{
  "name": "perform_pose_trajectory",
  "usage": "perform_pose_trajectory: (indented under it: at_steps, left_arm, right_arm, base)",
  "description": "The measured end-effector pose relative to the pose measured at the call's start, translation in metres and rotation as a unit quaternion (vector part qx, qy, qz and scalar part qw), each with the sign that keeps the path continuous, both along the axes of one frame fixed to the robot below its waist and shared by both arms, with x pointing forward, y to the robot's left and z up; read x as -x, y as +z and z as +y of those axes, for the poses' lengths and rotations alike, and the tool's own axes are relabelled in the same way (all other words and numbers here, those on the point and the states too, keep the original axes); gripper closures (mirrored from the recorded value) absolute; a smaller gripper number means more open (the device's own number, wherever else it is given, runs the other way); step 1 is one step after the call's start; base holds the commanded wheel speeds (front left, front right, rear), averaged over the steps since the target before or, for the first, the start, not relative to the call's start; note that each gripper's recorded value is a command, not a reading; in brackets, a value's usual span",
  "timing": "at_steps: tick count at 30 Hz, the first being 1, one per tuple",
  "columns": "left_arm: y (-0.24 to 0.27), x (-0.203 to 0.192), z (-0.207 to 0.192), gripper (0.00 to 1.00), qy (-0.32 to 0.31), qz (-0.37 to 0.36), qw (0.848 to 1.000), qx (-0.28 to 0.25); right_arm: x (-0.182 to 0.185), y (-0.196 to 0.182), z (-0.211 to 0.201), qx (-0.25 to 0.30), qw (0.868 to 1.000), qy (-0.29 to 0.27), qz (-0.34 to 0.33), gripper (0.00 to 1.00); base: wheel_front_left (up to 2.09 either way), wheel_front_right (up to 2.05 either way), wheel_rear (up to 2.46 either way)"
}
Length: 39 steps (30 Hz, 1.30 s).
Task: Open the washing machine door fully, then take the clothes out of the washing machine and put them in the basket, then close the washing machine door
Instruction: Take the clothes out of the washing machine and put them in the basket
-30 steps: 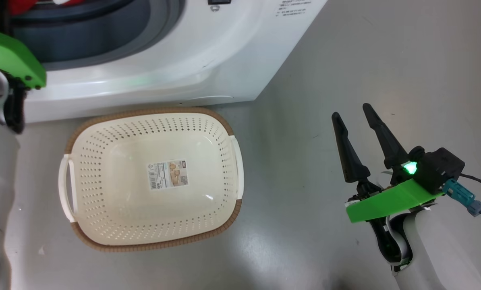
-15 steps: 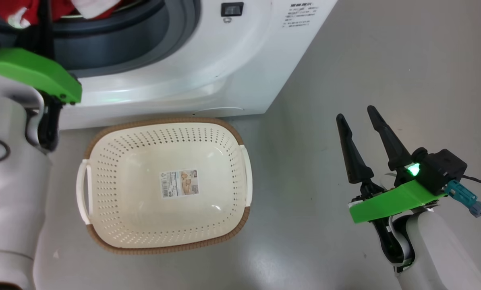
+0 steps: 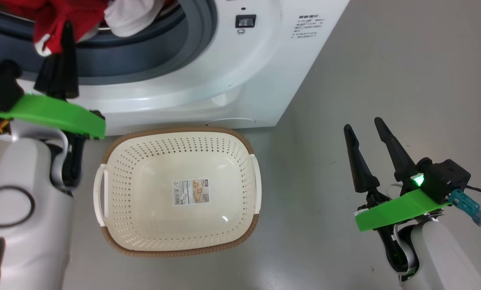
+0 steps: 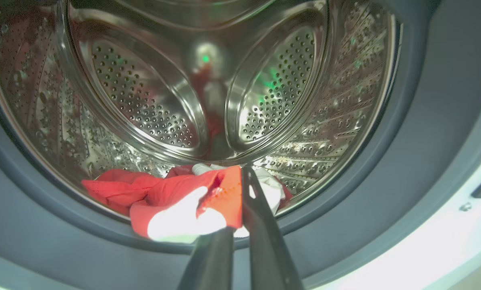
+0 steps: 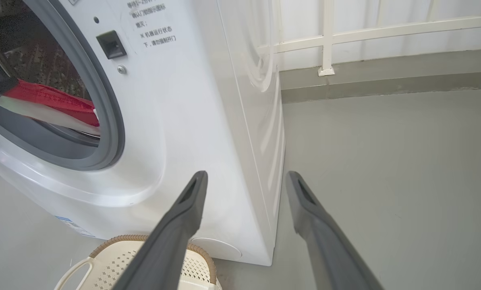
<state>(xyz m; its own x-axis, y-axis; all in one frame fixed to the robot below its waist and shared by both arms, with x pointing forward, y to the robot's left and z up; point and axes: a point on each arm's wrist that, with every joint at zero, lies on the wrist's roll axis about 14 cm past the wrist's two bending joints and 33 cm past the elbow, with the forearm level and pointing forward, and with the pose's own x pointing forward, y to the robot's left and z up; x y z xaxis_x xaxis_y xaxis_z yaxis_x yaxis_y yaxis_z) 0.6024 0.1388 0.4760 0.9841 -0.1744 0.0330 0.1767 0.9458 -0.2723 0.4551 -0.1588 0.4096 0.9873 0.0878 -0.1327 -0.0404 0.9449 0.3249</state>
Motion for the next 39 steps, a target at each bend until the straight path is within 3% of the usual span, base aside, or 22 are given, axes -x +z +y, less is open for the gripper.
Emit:
perform_pose_trajectory:
  at_steps: [20,39]
  left_arm:
    - [0.057,0.062,0.015,1.0,0.007,-0.11,0.994,0.025]
    - [0.151,0.114,0.016,1.0,0.007,-0.256,0.965,0.053]
  right_arm:
    - [0.004,0.002,-0.001,0.005,1.0,-0.003,-0.001,0.0]
    - [0.006,0.007,0.0,0.008,1.0,0.001,-0.007,0.0]
  base:
    - [0.0,0.0,0.0]
    - [0.0,0.0,0.0]
